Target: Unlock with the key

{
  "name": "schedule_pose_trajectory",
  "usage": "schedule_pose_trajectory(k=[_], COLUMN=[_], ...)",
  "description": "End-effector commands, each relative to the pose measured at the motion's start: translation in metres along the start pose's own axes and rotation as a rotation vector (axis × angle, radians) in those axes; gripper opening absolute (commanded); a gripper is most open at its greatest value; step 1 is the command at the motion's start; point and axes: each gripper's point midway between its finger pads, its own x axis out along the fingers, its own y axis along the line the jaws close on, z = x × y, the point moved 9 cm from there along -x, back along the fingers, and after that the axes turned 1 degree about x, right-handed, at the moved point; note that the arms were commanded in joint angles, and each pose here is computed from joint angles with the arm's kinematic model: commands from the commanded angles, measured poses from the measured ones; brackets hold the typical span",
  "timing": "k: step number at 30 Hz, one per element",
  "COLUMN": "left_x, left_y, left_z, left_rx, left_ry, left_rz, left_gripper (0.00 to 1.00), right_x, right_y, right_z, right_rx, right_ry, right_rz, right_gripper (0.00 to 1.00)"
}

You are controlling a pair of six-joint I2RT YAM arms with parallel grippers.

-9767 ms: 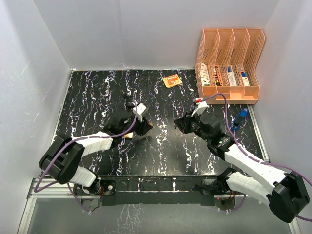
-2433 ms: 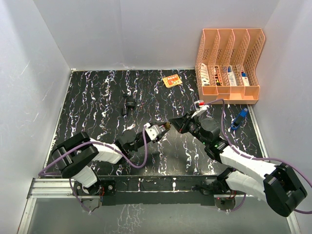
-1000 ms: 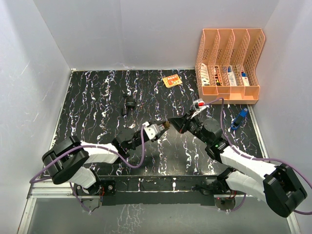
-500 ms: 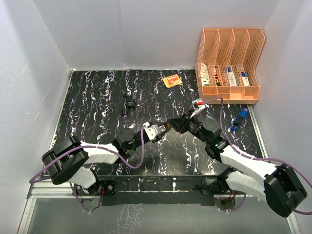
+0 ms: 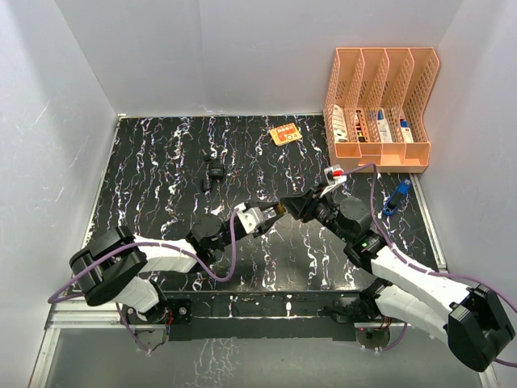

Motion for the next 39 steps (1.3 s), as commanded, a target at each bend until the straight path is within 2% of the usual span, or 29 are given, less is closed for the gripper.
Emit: schedule_pose_trajectory(k=[1,17,32,39], left_x=[-0.001,-0.003,0.001,0.005], left_y=[0.004,0.003,0.006,0.009], left_z=[0.017,0.016,0.024,0.033], left_rx=[0.004,0.001,0.013,0.001], left_ry=[-0.08,-0.092,-0.128,-0.183], left_rz=[0.027,0.037,0.041,0.061], left_gripper=[0.0,0.0,0.0,0.0], right_x=[-0.001,0.002,0.003,0.004], right_y=[0.008,0.008,0.009,0.009], right_z=[0.018,0.015,0.012,0.008], right_rx=[-0.017,-0.01,0.017,0.042], right_ry=[-0.071,-0.045,-0.033,-0.033], right_rz=[0.012,0.018,0.038,0.053], right_gripper=[0.26,0.24,0.0,0.0])
